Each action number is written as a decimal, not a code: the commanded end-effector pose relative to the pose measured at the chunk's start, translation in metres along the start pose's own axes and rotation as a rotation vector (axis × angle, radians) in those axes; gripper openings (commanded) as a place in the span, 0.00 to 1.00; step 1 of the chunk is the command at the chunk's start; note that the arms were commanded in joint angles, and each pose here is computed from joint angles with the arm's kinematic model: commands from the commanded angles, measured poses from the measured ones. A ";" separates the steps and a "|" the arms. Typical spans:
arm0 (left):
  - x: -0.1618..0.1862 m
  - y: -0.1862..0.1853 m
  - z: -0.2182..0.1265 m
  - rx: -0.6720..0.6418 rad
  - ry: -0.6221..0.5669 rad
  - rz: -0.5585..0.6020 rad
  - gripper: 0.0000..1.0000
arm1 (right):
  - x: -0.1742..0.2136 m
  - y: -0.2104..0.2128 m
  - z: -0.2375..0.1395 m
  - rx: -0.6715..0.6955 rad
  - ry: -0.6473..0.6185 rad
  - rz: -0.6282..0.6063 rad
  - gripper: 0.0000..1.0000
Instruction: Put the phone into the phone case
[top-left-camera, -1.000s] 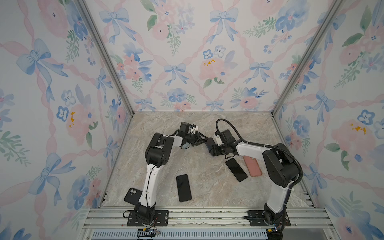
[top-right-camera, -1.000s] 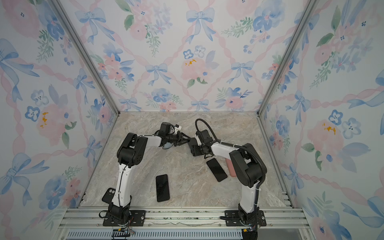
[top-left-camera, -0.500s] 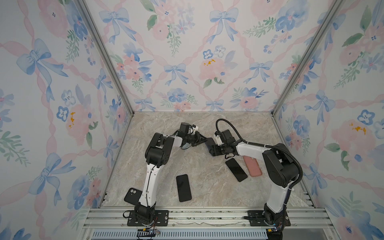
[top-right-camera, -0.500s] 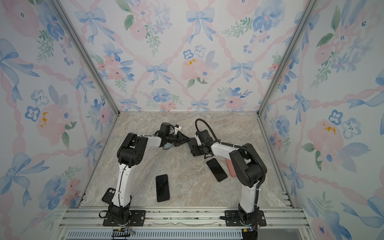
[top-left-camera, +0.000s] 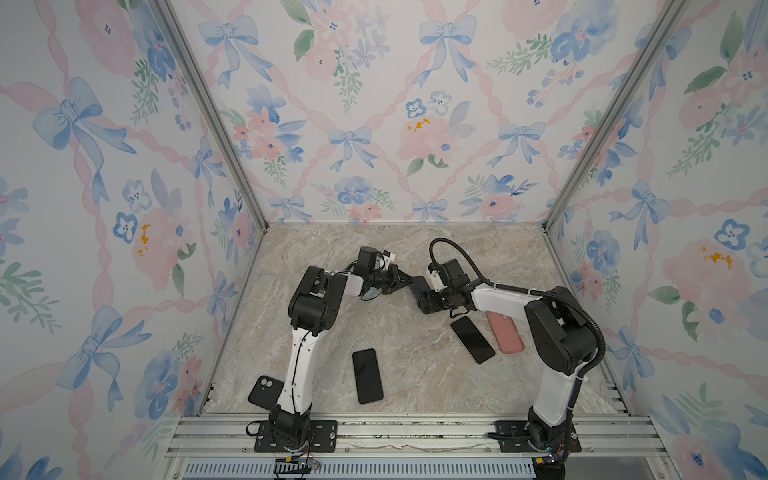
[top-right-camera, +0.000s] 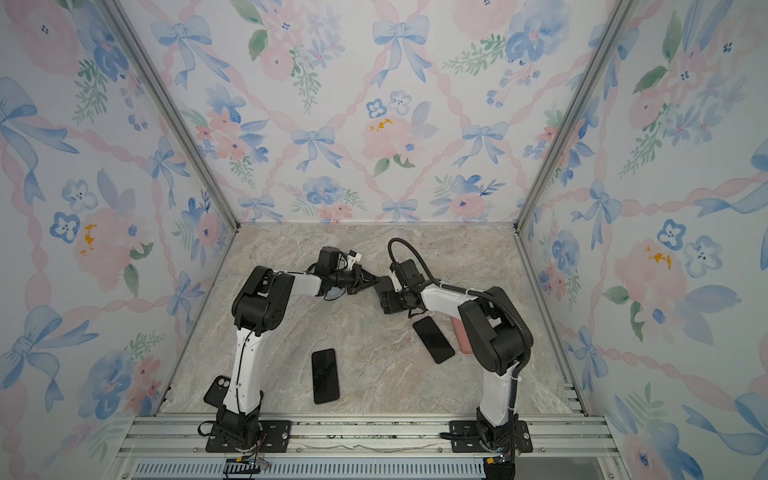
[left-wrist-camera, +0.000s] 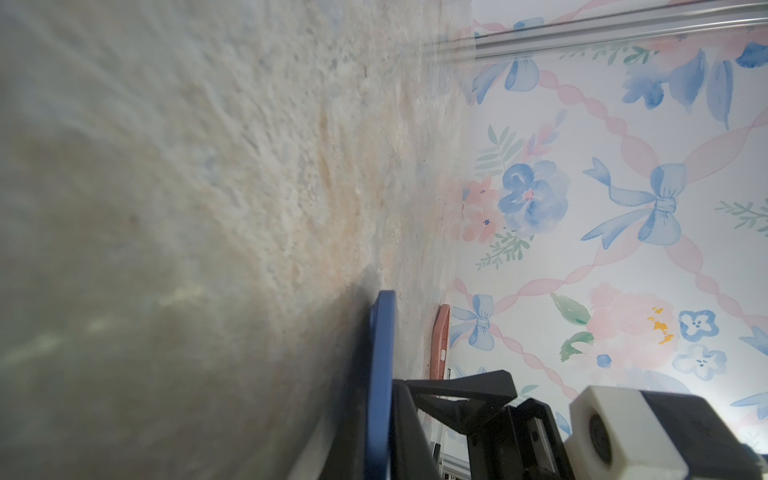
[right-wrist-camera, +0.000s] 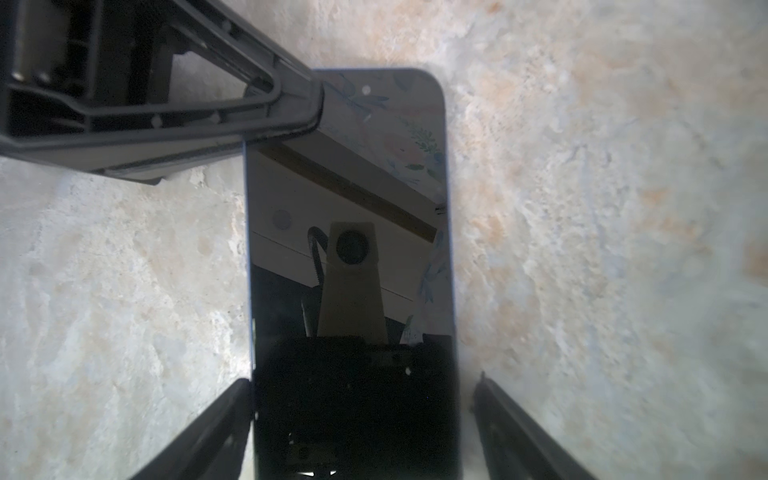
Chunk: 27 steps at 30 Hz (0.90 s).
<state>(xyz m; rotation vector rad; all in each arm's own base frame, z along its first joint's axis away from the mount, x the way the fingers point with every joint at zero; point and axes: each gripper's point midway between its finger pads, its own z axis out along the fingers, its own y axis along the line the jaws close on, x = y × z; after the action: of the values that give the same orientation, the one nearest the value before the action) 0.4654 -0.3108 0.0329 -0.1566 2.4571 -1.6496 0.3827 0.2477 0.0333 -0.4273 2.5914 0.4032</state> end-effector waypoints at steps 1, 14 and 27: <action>0.009 0.024 -0.004 -0.055 0.004 -0.053 0.10 | 0.002 -0.004 -0.012 0.044 0.015 -0.007 0.93; 0.000 -0.022 -0.024 0.060 -0.076 -0.043 0.00 | -0.028 0.006 -0.082 0.001 -0.151 0.202 0.90; -0.021 -0.075 -0.077 0.245 -0.267 -0.086 0.00 | -0.038 0.026 -0.146 -0.367 -0.412 0.744 0.84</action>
<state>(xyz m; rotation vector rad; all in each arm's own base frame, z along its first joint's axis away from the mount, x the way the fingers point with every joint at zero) 0.4623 -0.2671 0.0814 -0.4691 2.2319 -1.7353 0.3390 0.2200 0.1575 0.3039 2.3047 0.8616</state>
